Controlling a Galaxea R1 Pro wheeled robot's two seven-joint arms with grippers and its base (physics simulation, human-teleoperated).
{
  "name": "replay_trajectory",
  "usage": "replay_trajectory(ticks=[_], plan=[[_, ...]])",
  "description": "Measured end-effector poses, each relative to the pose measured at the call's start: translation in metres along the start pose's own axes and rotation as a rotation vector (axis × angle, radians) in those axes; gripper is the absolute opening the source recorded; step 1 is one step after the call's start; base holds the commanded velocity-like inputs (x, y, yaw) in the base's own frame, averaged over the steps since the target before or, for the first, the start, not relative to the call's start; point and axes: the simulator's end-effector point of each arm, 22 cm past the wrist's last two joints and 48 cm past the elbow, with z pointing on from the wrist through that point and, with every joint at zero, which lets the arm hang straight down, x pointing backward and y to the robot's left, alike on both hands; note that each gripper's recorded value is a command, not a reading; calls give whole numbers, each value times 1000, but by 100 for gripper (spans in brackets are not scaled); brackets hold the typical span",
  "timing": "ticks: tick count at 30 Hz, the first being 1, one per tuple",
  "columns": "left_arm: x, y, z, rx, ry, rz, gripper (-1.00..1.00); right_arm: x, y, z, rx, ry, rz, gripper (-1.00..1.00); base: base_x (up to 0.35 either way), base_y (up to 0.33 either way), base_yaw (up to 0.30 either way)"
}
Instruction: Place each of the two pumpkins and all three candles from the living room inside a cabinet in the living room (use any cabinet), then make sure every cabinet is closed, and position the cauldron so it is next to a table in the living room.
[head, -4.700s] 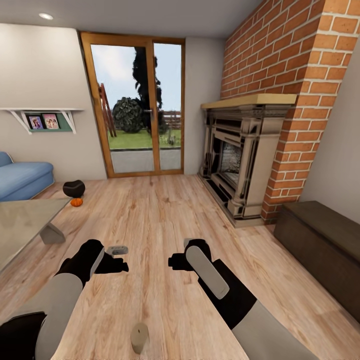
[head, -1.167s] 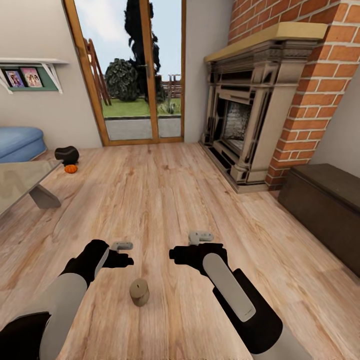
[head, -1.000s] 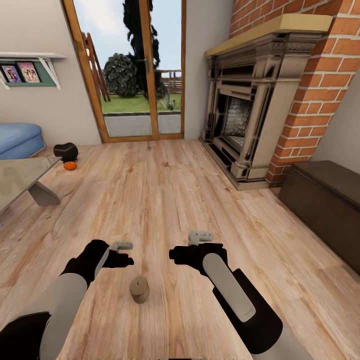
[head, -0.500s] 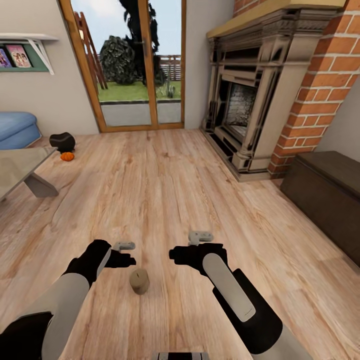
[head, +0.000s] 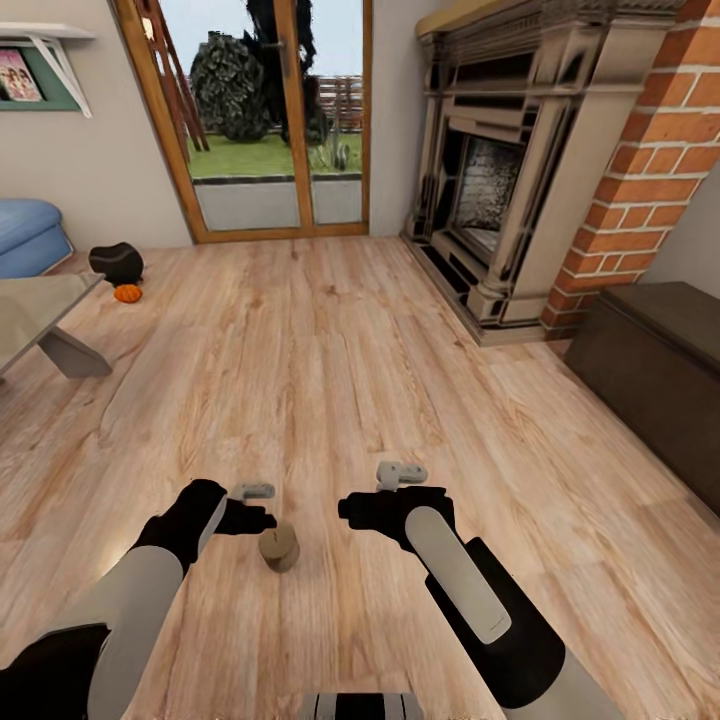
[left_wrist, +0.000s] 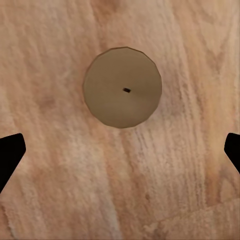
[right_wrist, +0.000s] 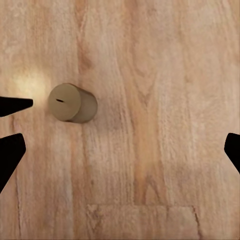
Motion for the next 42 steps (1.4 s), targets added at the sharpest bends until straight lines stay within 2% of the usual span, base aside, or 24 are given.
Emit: replay_trajectory(ticks=[10, 22, 42], plan=[[15, 2, 21, 1, 39, -5, 100, 12, -5, 18, 2, 40, 10, 100, 0, 0, 0], [15, 0, 21, 4, 39, -4, 100, 12, -5, 18, 1, 41, 11, 100, 7, 0, 0], [15, 2, 21, -12, 39, -2, 100, 12, -5, 18, 1, 40, 11, 100, 174, 0, 0]])
